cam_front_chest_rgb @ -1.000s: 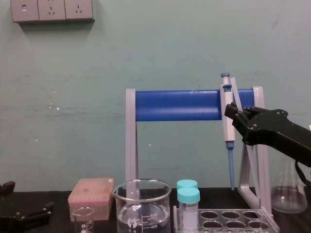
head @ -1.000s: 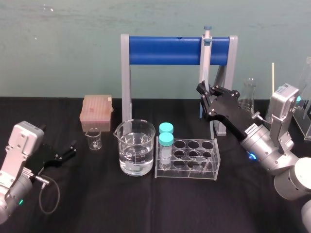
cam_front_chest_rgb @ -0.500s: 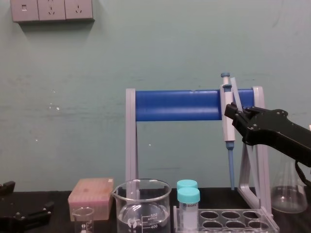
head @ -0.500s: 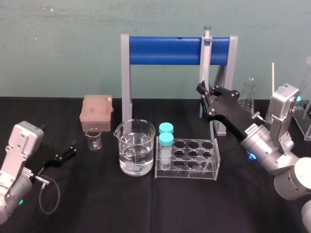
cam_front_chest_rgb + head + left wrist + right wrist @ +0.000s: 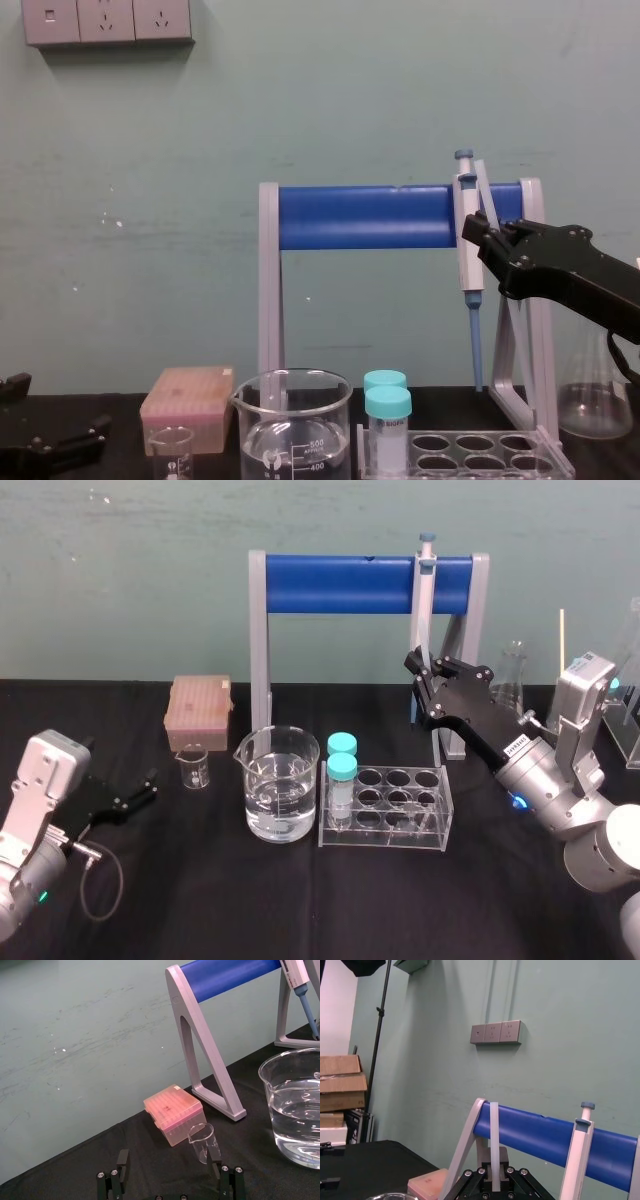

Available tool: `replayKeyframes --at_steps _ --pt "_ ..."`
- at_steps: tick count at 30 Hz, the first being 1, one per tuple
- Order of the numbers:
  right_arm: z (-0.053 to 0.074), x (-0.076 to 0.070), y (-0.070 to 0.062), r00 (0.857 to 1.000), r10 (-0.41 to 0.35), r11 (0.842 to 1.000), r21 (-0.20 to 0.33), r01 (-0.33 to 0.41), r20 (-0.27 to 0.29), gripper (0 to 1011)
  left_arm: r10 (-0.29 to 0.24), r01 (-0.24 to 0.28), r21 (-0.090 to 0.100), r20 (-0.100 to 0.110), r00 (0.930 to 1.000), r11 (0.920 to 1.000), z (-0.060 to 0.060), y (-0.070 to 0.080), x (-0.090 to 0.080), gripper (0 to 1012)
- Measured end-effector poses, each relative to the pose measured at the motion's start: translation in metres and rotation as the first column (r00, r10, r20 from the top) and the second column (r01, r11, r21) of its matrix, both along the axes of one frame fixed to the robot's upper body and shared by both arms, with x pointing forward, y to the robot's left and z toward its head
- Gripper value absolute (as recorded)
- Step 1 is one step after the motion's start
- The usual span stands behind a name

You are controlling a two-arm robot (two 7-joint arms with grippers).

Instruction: Pick up the stirring rod with one hand, then place it down.

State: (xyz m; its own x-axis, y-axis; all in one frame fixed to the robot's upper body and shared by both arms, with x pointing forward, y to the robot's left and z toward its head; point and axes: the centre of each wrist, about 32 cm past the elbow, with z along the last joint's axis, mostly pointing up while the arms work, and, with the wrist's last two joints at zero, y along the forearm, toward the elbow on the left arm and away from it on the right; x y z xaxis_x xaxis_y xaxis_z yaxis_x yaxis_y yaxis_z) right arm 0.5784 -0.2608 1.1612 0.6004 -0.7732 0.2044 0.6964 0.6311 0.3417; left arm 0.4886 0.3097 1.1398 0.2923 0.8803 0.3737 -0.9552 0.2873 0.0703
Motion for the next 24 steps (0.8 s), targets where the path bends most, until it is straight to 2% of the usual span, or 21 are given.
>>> replayKeyframes --at_steps 18,24 --pt "0.0000 0.0000 0.0000 1.000 0.000 1.000 0.000 0.000 0.000 72 0.000 0.000 0.000 0.000 1.0000 1.0000 0.0000 0.0000 0.0000 1000" --pt "0.0004 -0.0009 -0.0028 1.000 0.026 1.000 0.000 -0.026 -0.017 72 0.000 0.000 0.000 0.000 1.0000 1.0000 0.0000 0.0000 0.0000 1000"
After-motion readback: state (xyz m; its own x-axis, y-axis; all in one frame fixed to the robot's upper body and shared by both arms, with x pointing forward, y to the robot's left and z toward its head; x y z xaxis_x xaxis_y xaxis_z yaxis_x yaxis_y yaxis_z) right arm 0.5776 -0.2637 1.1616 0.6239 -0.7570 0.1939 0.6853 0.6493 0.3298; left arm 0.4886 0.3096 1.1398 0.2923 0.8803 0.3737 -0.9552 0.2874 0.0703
